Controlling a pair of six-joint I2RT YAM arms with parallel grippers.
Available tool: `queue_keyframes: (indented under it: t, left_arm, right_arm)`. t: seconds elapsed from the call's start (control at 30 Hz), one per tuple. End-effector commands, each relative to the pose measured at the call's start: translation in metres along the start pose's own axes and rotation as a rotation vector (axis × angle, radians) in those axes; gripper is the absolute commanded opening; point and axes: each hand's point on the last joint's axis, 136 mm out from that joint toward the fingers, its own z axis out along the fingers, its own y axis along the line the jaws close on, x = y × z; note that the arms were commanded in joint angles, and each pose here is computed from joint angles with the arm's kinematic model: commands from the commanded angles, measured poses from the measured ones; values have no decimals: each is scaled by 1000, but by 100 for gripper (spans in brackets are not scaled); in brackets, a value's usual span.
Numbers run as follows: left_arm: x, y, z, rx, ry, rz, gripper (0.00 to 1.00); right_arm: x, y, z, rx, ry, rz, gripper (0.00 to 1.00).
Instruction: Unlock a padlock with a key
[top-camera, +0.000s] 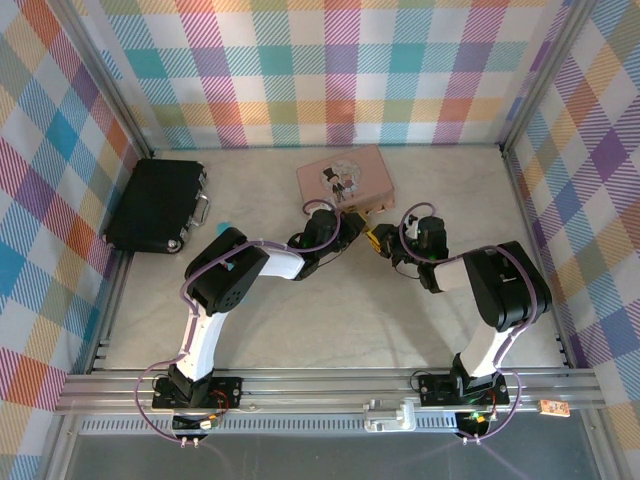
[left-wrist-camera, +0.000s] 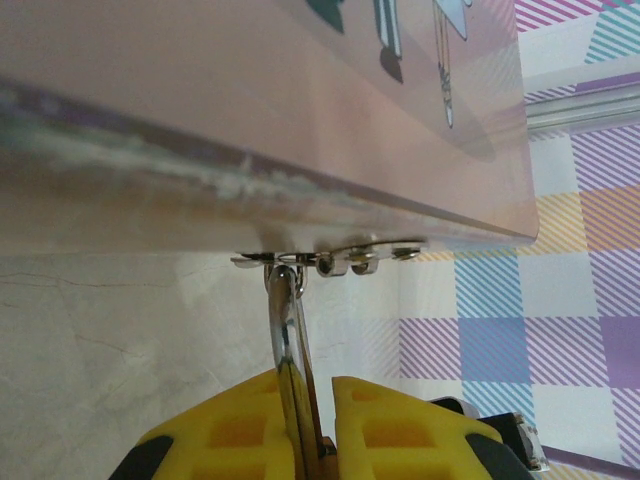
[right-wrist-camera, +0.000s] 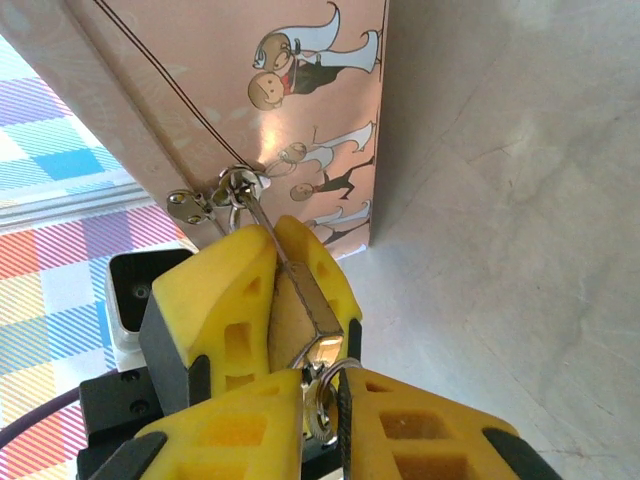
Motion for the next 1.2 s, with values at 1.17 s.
queue_keyframes:
  t: [1.17]
  left_arm:
    - [12,29,-6,-88,45,-128,30]
  right_arm:
    - [0,1,18,-98,-6,58,0]
